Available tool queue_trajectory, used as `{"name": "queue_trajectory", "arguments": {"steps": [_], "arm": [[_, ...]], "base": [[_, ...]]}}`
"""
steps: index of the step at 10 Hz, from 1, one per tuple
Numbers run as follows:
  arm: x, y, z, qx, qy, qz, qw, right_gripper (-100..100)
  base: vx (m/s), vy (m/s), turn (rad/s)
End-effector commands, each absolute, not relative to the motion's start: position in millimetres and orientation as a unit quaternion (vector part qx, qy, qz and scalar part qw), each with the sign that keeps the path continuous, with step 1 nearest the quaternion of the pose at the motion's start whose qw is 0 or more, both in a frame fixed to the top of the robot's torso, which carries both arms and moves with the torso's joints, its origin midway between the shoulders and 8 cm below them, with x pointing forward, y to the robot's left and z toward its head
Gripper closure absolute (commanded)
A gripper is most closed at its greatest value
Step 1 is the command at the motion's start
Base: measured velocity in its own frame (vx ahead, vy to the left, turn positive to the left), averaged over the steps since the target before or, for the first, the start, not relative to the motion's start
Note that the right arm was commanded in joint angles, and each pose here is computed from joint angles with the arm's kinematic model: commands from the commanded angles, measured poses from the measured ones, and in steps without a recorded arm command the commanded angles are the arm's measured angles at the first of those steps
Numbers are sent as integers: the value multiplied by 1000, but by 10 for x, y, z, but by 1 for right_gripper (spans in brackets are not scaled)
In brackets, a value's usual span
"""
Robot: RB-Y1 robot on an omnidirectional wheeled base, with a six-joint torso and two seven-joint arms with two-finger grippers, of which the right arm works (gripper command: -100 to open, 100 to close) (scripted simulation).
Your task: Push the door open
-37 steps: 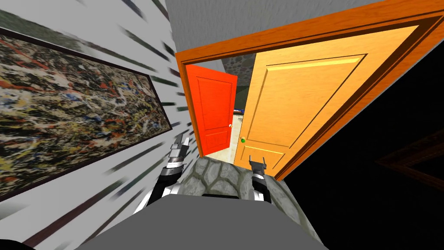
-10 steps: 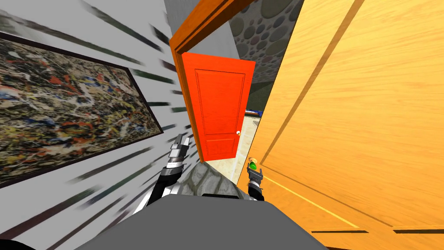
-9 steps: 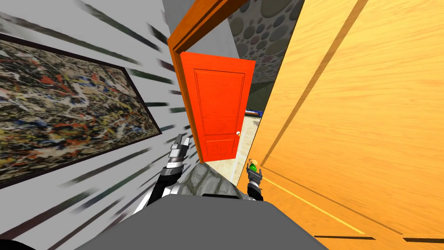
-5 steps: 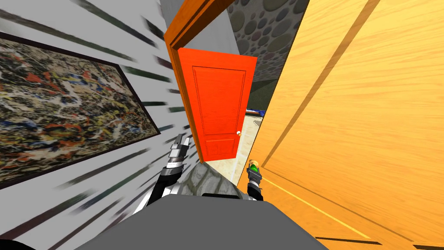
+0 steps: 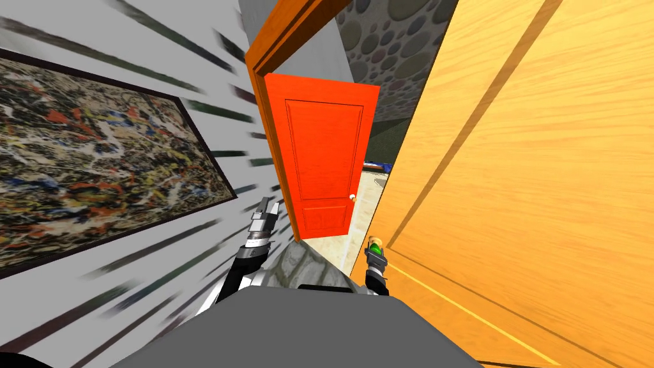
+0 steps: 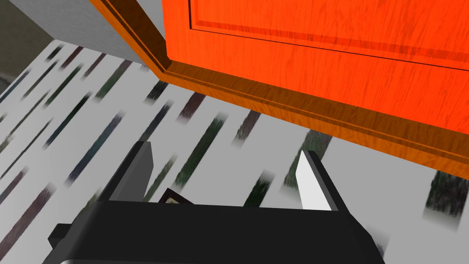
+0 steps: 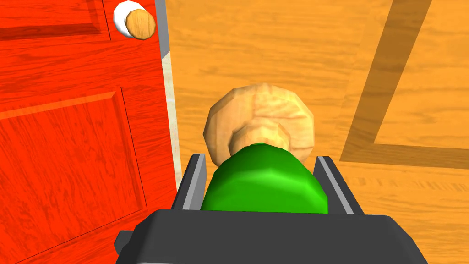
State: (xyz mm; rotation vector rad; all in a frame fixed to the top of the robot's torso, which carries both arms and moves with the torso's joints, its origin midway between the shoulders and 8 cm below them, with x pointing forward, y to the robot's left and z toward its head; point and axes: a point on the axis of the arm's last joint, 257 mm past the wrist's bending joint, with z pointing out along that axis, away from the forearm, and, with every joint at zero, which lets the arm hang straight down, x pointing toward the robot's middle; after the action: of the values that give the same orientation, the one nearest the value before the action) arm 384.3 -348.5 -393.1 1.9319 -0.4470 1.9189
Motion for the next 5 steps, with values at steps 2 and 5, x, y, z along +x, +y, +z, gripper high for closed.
{"name": "queue_trajectory", "arguments": {"steps": [2, 5], "arm": [[3836, -3759, -3833, 672, -171, 688, 214, 100], [3764, -4089, -3787, 660, -194, 682, 246, 100]], "base": [[162, -26, 45], [177, -71, 55]]}}
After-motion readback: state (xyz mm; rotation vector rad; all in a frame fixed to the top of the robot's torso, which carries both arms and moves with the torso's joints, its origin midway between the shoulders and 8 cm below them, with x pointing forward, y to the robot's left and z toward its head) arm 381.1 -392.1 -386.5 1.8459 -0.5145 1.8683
